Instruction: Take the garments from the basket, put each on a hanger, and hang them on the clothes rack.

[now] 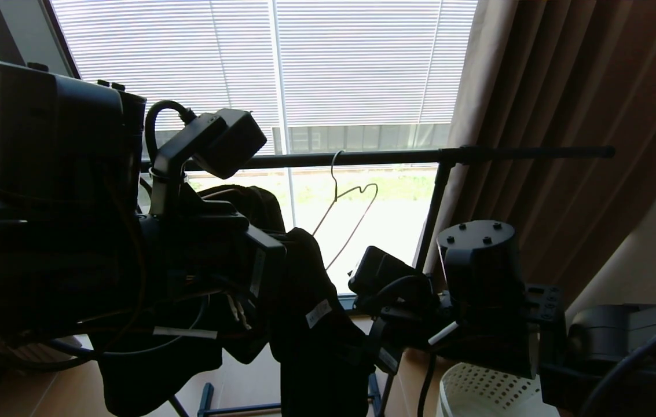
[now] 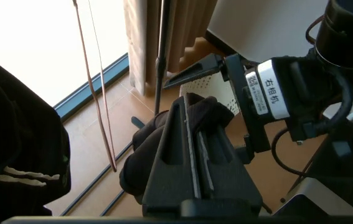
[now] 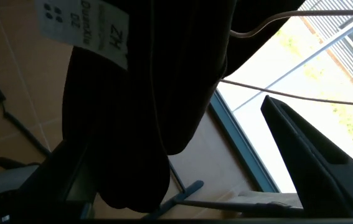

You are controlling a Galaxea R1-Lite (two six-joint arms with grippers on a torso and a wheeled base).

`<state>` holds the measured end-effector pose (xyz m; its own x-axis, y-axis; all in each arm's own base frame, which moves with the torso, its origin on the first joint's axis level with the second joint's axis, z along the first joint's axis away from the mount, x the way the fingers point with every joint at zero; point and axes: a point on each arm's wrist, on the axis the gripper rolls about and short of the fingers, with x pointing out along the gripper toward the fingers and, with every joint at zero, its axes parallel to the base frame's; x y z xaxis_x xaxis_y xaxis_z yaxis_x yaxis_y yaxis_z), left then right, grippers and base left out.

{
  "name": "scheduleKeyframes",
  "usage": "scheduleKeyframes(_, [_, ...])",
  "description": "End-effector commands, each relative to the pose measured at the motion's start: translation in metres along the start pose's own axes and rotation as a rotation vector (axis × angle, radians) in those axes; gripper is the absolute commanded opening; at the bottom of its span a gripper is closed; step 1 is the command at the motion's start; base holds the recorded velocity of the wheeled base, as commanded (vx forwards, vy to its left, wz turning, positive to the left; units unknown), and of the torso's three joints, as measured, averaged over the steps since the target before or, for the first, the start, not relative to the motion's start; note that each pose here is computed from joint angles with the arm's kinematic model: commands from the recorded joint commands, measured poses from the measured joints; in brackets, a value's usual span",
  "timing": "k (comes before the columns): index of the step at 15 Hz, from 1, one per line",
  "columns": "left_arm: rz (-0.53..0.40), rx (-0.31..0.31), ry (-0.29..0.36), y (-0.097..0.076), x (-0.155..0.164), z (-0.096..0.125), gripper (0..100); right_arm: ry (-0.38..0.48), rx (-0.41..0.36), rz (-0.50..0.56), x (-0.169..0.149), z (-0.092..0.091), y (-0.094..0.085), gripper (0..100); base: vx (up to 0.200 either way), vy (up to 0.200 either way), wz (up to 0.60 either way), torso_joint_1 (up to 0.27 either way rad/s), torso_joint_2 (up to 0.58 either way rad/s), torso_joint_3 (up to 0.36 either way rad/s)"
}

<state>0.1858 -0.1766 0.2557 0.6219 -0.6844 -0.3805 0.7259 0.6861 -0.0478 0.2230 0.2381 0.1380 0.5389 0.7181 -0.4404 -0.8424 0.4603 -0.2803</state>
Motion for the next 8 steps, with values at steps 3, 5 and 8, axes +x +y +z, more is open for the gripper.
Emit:
scheduleKeyframes(3, [-0.001,0.000,0.003,0.000,-0.002,-0.002,0,0.004,0.019,-0.029,-0.004,-0.003,-0.009,100,0.000,0.000,0.00,0.000,0.00,0.000])
scheduleKeyframes(5, [-0.001,0.000,0.003,0.000,-0.003,-0.002,0,0.002,0.028,-0.050,-0.007,-0.004,-0.016,100,0.000,0.000,0.00,0.000,0.00,0.000])
scheduleKeyframes(8, [-0.001,0.000,-0.002,-0.001,-0.005,-0.002,0,0.010,0.067,-0.079,-0.008,-0.005,-0.020,100,0.000,0.000,0.00,0.000,0.00,0.000])
